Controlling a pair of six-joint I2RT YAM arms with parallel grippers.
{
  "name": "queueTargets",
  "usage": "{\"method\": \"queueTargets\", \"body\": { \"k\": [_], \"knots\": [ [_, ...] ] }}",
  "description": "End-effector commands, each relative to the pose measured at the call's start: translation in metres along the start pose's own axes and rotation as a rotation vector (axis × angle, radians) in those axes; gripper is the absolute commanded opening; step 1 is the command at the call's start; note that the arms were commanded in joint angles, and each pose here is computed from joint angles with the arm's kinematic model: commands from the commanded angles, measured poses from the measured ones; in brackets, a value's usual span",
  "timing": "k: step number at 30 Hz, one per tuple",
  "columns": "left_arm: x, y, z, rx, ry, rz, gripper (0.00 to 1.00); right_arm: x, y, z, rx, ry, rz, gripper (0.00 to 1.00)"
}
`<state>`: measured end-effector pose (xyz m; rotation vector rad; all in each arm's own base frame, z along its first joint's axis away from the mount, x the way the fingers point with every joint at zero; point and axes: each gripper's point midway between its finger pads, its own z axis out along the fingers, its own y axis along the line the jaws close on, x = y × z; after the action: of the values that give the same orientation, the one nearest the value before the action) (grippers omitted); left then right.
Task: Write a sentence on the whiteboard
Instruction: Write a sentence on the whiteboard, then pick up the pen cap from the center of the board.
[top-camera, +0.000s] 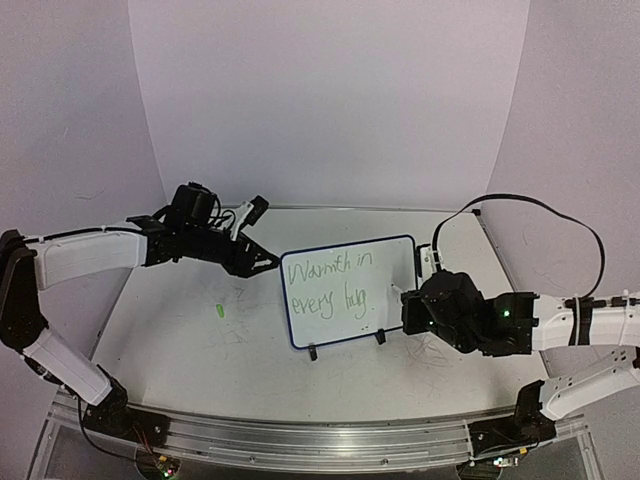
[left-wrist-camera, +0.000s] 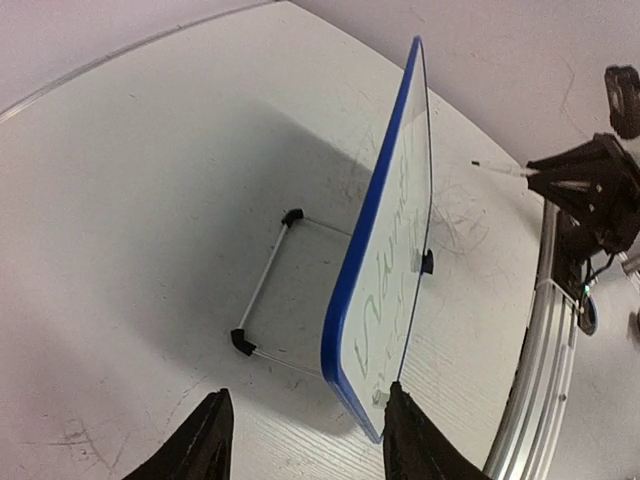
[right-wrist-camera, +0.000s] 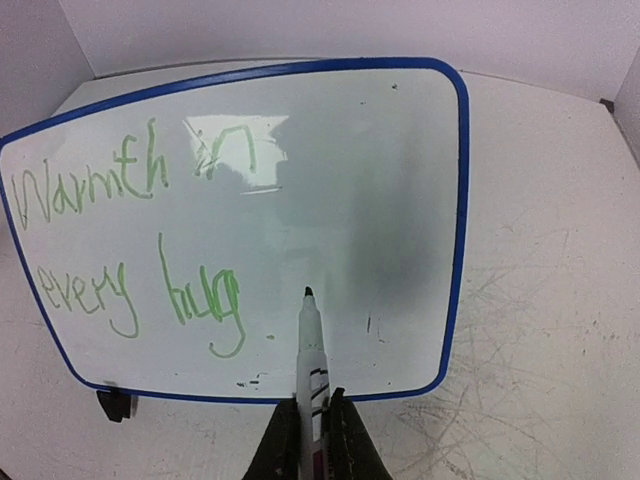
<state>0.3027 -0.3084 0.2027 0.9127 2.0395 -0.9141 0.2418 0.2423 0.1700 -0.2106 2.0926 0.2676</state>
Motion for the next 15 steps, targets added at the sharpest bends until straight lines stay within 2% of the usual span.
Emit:
{"method": "queueTargets", "body": {
  "k": [1,4,8,11,15],
  "knots": [
    [-0.039,0.01,-0.051,-0.182,-0.172,-0.12,0.57,-0.055,0.014,-0.017,-0.052,-0.152,-0.011,0.0],
    [-0.01,0.037,-0.07,-0.348,-0.183,-0.336,0.59,-0.065,0.031,-0.029,-0.172,-0.184,-0.06,0.0],
    [0.053,0.075,-0.088,-0.546,-0.089,-0.594,0.59,-0.071,0.056,-0.041,-0.324,-0.188,-0.125,0.0],
    [0.086,0.085,-0.094,-0.624,-0.012,-0.682,0.68,-0.071,0.066,-0.05,-0.399,-0.185,-0.148,0.0],
    [0.117,0.097,-0.077,-0.65,0.152,-0.696,0.71,-0.072,0.076,-0.061,-0.48,-0.185,-0.162,0.0]
  ]
}}
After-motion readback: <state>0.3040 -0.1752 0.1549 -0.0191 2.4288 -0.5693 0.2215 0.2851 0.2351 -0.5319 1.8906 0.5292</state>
